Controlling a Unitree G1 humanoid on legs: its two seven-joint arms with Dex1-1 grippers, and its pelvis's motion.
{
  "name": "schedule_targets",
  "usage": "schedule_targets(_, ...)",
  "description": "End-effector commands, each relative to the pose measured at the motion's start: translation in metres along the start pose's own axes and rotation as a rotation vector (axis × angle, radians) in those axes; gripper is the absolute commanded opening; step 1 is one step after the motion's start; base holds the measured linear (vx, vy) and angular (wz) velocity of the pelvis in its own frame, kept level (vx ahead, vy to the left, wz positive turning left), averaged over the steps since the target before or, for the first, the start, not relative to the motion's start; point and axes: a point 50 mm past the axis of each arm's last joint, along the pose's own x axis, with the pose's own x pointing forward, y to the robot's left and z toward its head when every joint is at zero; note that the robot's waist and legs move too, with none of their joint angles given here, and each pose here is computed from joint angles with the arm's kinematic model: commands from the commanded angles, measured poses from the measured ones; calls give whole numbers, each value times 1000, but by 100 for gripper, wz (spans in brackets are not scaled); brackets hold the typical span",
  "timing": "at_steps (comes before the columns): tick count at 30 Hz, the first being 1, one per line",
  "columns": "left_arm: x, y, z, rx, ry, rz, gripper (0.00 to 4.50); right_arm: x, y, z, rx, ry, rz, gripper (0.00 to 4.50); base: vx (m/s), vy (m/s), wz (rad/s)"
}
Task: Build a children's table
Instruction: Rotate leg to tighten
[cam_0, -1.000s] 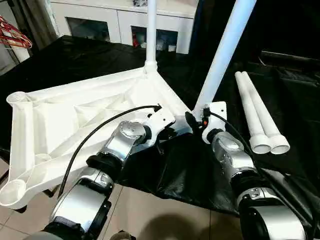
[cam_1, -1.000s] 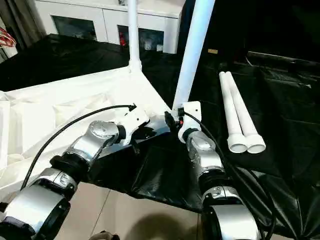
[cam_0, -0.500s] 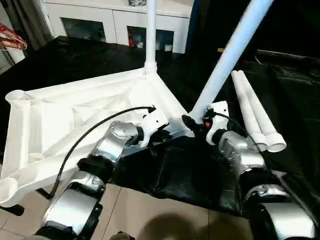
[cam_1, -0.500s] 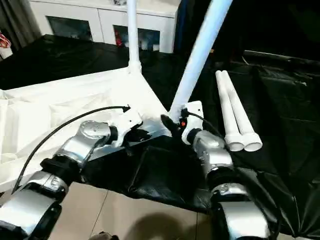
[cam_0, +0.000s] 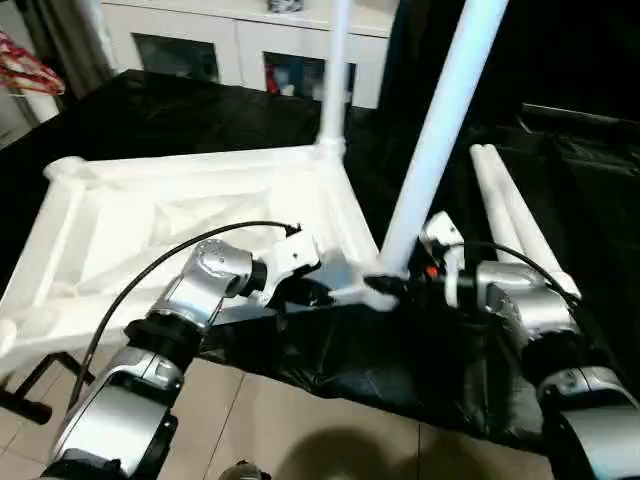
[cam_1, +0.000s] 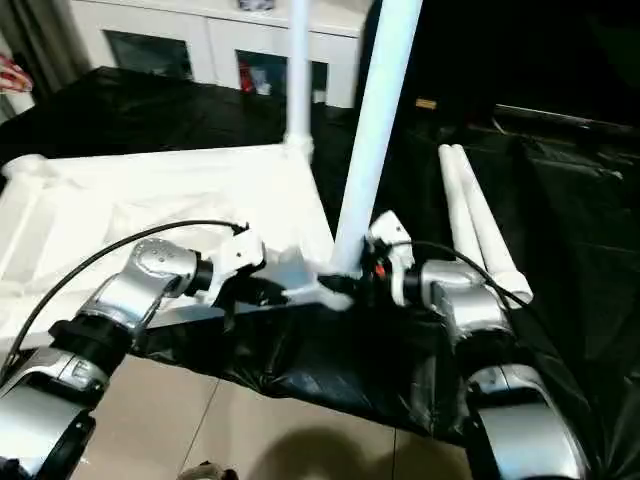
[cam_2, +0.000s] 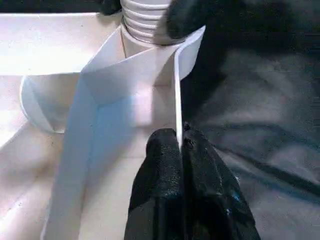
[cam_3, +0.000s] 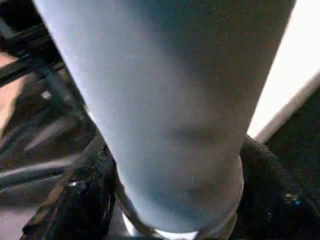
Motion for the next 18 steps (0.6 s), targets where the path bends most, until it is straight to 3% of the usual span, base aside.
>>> schedule_targets(1,8,-9,16,79,-36,-120,0,9,18,-36,68,162,124,279,0,0,0)
schedule_targets(5,4,-9,12,77,-21,-131,0,10,24,-42,53,195,171,279,0,0,0)
schedule_targets(9,4,-5,12,74,-22,-88,0,15,24,-44,45,173,114,279,0,0,0)
schedule_targets(12,11,2,19,54,-69,7,0,25,10,-43,88,90,-163,278,0,0,0)
schedule_targets(14,13,4,21,50,-82,35,0,28,6,-41,120,59,-243,277,0,0,0)
schedule_targets(15,18,6,26,41,-106,79,0,32,1,-40,179,15,-353,276,0,0,0)
schedule_targets(18,26,8,34,27,-135,128,0,39,0,-40,251,-27,-448,275,0,0,0)
